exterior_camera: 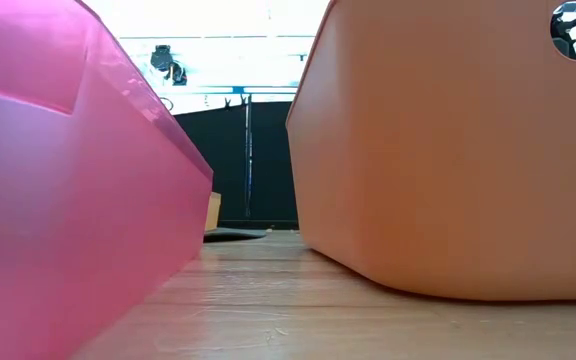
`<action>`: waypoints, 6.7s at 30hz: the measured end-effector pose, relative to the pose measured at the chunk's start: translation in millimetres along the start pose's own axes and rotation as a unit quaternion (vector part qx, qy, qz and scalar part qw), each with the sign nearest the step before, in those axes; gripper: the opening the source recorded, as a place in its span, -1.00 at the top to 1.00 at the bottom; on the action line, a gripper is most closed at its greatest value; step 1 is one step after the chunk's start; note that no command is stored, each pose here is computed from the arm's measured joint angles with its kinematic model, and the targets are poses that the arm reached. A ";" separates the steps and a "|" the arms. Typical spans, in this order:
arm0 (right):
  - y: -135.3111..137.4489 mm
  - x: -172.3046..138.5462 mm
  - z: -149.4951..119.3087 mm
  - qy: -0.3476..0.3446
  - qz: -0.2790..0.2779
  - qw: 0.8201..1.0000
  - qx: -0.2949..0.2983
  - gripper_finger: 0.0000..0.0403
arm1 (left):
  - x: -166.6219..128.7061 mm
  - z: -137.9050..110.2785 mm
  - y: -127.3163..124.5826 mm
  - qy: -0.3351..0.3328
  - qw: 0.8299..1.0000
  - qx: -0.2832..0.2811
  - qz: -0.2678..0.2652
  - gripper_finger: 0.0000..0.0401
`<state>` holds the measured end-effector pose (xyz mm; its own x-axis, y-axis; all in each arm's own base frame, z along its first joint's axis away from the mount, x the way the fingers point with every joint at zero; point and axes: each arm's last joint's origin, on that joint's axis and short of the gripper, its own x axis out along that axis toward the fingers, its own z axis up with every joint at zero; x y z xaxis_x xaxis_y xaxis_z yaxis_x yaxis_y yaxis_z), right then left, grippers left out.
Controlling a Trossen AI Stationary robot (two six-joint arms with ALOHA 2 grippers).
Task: Pick and place Granola Bars by type
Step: Put the blue granola bar into the red bin
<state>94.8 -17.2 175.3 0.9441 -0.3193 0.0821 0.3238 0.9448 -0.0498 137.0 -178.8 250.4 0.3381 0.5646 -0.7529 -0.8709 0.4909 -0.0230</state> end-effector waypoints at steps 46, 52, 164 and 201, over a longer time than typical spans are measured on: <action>0.0 0.0 0.0 0.000 0.000 1.000 0.000 -0.25 | 67.1 108.5 -120.2 -0.275 0.807 0.274 -0.445 0.98; 0.0 0.0 0.0 0.000 0.000 1.000 0.000 -0.25 | 78.6 124.3 -67.5 -0.312 0.816 0.236 -0.425 0.98; 0.0 0.0 0.2 -0.001 0.000 1.000 0.000 -0.25 | 32.2 -11.1 -21.5 0.260 0.896 -0.025 -0.358 0.93; 0.0 0.0 0.0 0.000 0.000 1.000 0.000 -0.25 | 59.3 -95.6 9.7 0.283 0.956 -0.056 -0.059 0.93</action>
<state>94.8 -17.2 175.3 0.9441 -0.3193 0.0817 0.3238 0.9448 -0.0495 114.5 -204.0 142.7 0.2174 0.0443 -0.9751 -0.8815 0.4378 -0.1767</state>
